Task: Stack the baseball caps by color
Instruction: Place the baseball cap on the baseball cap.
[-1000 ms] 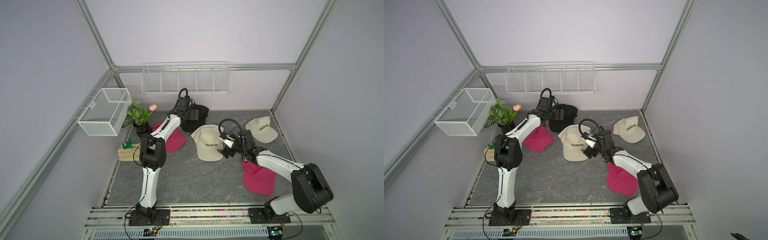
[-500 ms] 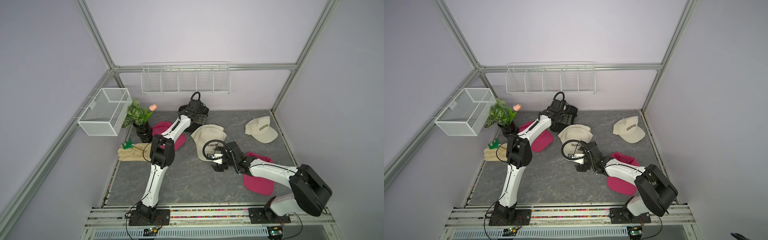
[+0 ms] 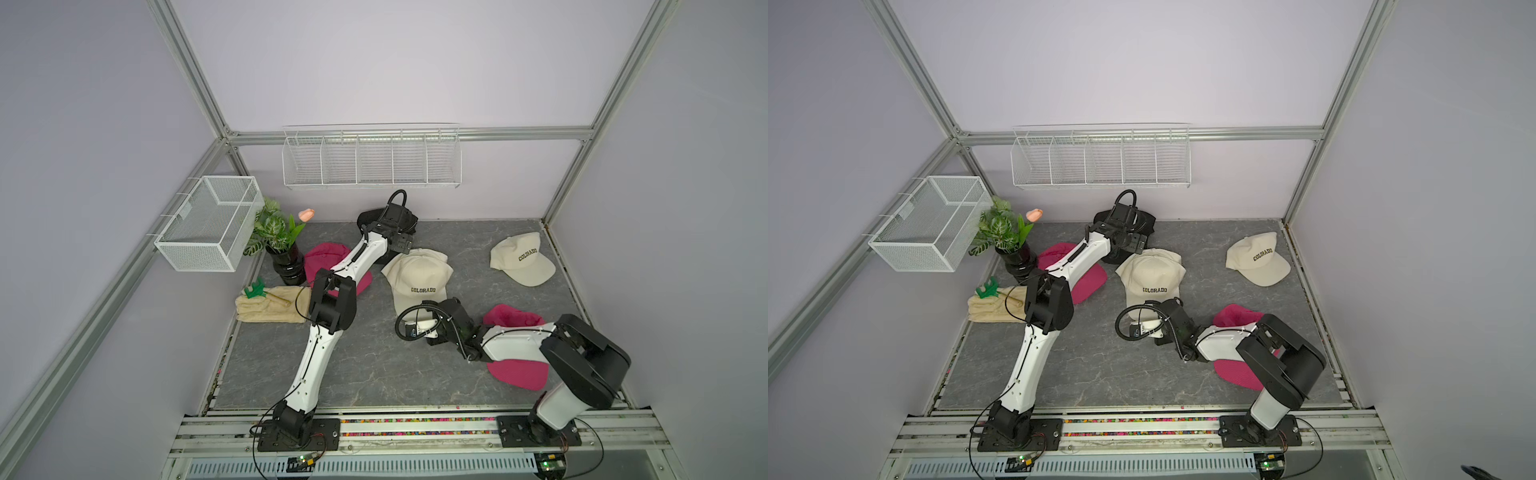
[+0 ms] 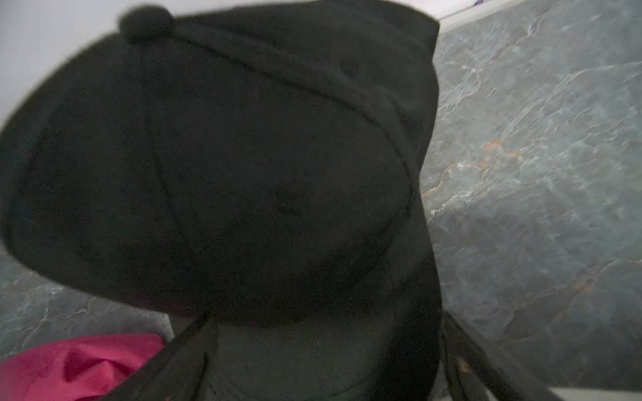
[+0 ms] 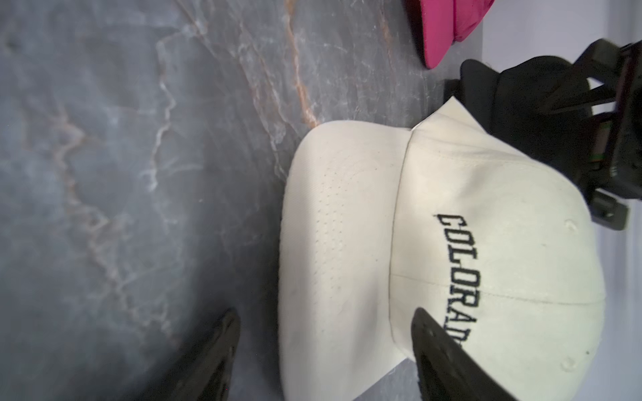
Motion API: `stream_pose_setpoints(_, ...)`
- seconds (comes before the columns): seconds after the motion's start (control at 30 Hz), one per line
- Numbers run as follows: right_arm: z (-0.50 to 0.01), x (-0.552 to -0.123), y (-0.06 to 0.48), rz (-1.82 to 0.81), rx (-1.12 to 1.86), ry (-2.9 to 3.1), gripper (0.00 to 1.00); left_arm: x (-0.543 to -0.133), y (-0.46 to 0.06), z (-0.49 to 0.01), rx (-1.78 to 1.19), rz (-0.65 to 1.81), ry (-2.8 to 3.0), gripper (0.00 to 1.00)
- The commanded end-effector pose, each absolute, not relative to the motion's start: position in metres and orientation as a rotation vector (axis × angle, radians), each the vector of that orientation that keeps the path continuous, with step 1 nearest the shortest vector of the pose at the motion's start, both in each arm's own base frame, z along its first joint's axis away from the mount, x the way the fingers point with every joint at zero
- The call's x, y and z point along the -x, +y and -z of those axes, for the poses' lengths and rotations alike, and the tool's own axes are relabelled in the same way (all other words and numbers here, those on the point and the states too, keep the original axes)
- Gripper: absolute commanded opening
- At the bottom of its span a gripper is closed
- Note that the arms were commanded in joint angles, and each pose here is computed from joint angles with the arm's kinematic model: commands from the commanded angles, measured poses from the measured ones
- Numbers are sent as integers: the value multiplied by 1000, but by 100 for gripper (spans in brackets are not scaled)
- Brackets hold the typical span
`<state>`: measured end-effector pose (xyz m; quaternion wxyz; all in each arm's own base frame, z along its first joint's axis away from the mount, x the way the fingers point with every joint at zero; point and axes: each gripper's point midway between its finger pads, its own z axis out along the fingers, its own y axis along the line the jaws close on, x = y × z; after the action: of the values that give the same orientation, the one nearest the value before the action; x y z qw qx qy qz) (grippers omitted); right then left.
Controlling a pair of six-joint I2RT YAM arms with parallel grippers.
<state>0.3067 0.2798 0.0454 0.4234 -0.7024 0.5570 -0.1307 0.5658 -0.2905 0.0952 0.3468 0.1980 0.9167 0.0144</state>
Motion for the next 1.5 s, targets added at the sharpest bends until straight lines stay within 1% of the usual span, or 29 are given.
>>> stream_pose_setpoints(0.0,-43,-321,277,405,1739,1390,70,-560,-293,-83,-564,-47,2410,100)
stream_pose_setpoints(0.1,-54,-327,278,371,1692,1409,59,-558,-291,-79,-578,-57,2421,100)
stream_pose_setpoints(0.23,-66,-329,273,294,1700,1403,53,-556,-291,-76,-599,-57,2424,100)
stream_pose_setpoints(0.33,-70,-336,269,293,1726,1384,50,-557,-292,-76,-602,-56,2420,100)
stream_pose_setpoints(0.57,-75,-355,268,277,1787,1352,52,-555,-296,-79,-630,-31,2412,100)
stream_pose_setpoints(0.73,-51,-357,264,253,1878,1398,53,-554,-300,-75,-653,-20,2412,100)
stream_pose_setpoints(0.93,-21,-361,244,278,1943,1486,56,-553,-300,-76,-674,-37,2404,100)
stream_pose_setpoints(1.03,-16,-359,237,305,1973,1492,61,-554,-299,-76,-674,-46,2402,99)
stream_pose_setpoints(1.17,-16,-357,235,331,1993,1448,71,-555,-298,-75,-671,-52,2401,100)
stream_pose_setpoints(1.23,-16,-357,237,348,1990,1414,74,-555,-299,-73,-671,-50,2405,100)
stream_pose_setpoints(1.27,-17,-359,240,356,1981,1393,74,-554,-300,-72,-674,-41,2408,100)
stream_pose_setpoints(1.33,-18,-361,247,363,1961,1366,70,-552,-303,-69,-680,-21,2415,100)
stream_pose_setpoints(1.4,-18,-362,254,362,1949,1358,62,-550,-307,-69,-693,-6,2415,100)
stream_pose_setpoints(1.47,-20,-357,262,325,1952,1367,58,-549,-312,-73,-707,10,2406,99)
